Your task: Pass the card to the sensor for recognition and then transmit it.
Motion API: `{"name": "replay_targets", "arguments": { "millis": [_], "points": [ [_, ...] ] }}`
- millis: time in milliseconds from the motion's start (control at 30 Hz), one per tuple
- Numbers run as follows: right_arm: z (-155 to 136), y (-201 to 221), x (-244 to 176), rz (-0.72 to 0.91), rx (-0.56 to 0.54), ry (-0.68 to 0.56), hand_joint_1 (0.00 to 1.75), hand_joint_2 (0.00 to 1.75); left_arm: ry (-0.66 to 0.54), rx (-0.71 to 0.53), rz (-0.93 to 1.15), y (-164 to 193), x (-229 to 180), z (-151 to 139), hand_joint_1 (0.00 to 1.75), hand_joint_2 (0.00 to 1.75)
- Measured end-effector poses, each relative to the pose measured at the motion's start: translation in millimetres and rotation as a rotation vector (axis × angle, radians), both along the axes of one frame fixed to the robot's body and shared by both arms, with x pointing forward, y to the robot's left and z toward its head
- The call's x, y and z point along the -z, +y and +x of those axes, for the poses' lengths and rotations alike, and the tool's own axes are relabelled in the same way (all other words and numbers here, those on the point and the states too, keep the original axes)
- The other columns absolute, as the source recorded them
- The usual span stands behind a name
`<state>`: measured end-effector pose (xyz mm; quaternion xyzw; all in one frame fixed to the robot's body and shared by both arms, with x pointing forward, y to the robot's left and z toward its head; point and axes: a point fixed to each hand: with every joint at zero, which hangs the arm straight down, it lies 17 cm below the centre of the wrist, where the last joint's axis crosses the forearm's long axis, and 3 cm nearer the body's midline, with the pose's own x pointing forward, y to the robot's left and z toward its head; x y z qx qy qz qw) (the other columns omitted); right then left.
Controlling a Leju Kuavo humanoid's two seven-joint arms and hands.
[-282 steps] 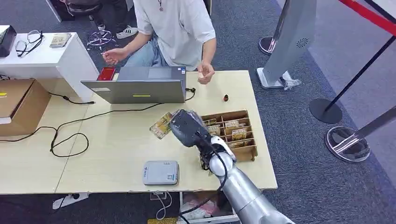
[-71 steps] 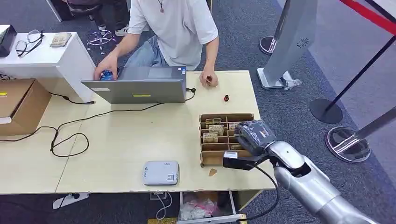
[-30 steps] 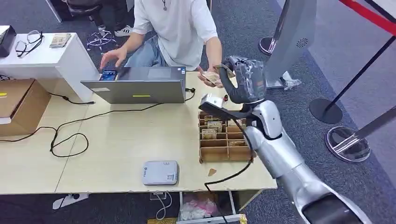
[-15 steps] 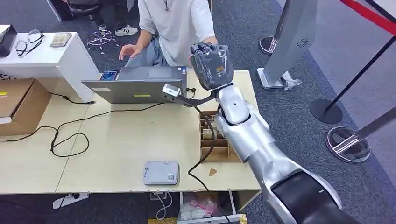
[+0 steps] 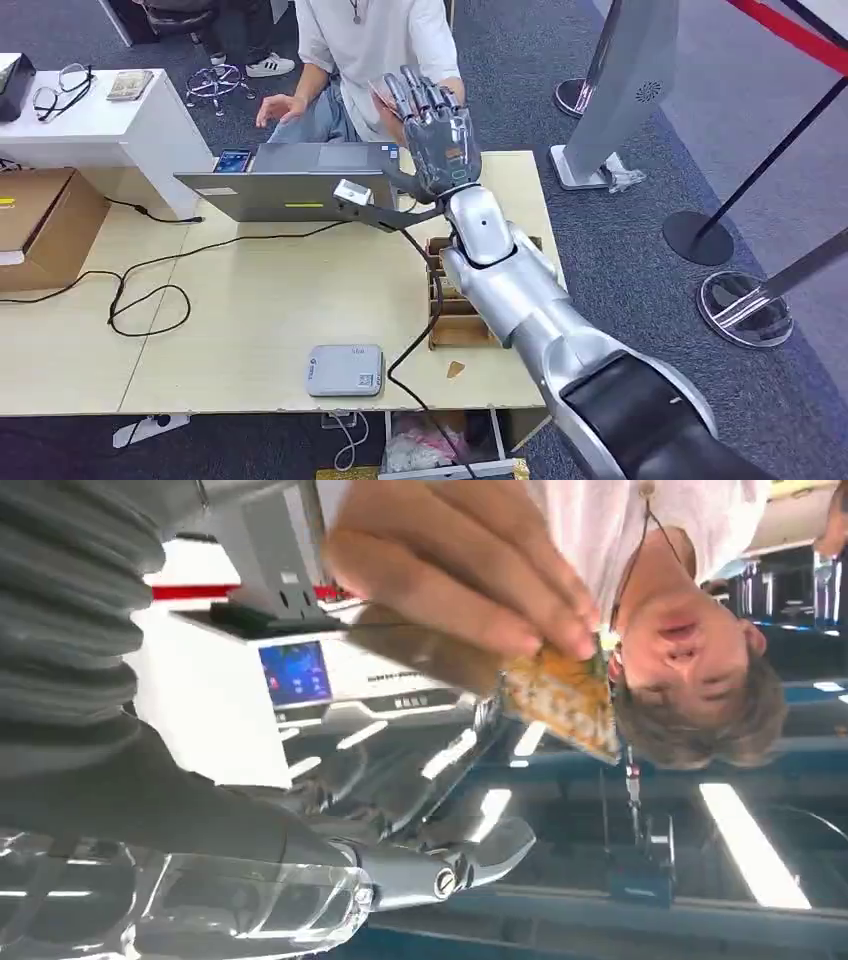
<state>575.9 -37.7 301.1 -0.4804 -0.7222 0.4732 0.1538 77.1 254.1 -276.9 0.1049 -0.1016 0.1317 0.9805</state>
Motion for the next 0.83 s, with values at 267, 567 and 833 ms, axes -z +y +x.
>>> {"name": "replay_targets", "arguments": {
  "millis": [267,567,833],
  "points": [
    [-13.7,1.9,-20.0,0.146,-0.111,0.002,0.00,0.00,0.003,-0.013,0.007,1.3,0.0,-0.9,0.00,0.00],
    [-19.2,-5.3,41.7,0.508,-0.252,0.459,0.00,0.00,0.007,-0.046,-0.002,0.2,0.3,-3.5,0.00,0.00],
    [-84.9,15.9,78.7,0.826,-0.569,0.799,0.00,0.00,0.007,-0.073,-0.014,-0.8,0.7,-5.2,0.00,0.00]
  ]
}}
